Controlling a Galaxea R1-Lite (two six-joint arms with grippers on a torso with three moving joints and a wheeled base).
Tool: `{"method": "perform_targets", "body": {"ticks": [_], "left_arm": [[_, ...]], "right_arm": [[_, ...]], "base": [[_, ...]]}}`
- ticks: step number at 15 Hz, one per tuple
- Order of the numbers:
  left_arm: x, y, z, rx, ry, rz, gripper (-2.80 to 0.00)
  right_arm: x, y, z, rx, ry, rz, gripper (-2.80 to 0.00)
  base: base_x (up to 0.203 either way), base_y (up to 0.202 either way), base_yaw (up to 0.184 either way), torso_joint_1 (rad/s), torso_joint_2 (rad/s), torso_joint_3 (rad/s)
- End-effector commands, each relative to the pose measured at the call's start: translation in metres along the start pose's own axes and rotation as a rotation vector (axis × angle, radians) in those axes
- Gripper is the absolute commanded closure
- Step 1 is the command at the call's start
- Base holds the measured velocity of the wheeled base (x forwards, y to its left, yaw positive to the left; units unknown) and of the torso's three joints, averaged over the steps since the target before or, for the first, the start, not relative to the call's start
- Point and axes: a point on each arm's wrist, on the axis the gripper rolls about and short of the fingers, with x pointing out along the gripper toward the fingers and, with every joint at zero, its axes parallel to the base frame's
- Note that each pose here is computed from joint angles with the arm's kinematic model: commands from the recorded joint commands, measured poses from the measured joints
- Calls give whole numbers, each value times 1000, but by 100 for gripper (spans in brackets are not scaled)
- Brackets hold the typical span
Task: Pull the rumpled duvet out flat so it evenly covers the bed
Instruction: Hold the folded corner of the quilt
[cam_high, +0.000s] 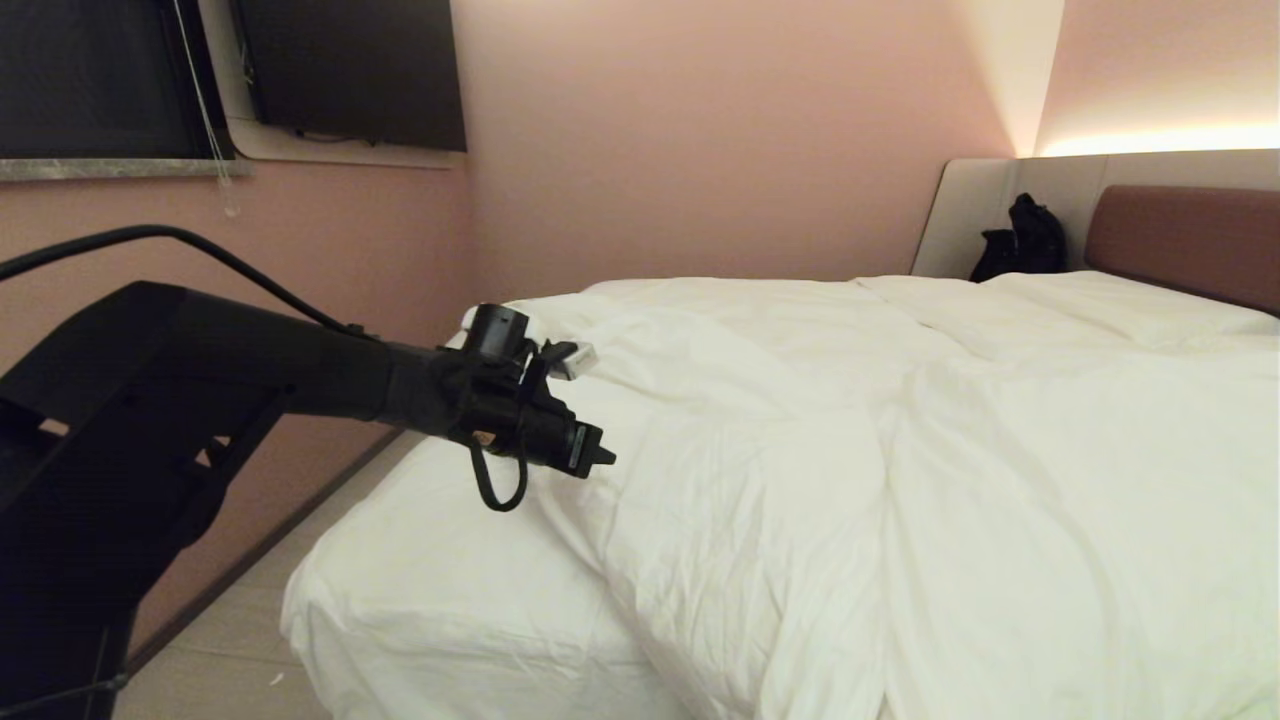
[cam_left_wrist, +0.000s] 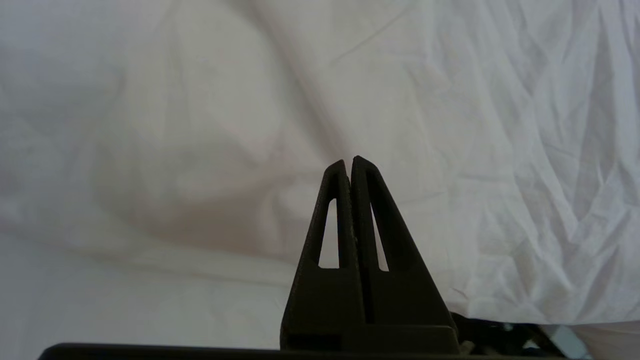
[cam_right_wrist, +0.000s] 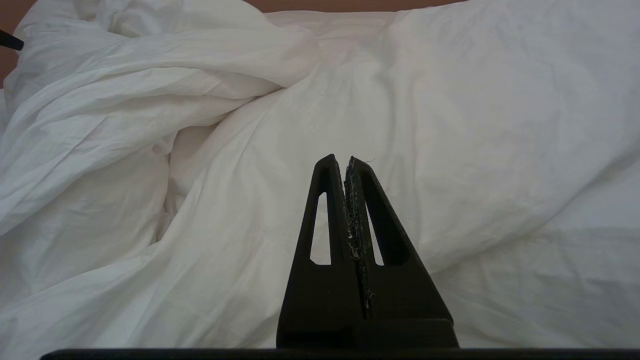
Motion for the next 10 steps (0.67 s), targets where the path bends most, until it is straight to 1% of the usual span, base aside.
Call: {"method": "perform_targets", "body": {"ticks": [1,3,4,8,9,10], "left_arm": [[7,-2,-1,17,7,-12,0],[13,-6,7,37,-12,-17,0],[13,-8,9,34,-16,-19,0],[3,-13,16,49,-42,-12,0],[3,-13,16,52,-42,-12,-280],[3,-13,16,52,-42,-12,-280]], "right_arm": [[0,0,0,0,-1,0,0],[0,0,-1,0,2,1,0],[0,0,0,0,-1,1,0],[0,0,0,0,-1,1,0],[0,0,0,0,-1,1,0],[0,0,0,0,-1,1,0]], "base": [[0,0,0,0,0,0],[0,0,0,0,0,0],[0,0,0,0,0,0],[0,0,0,0,0,0],[0,0,0,0,0,0],[0,0,0,0,0,0]]}}
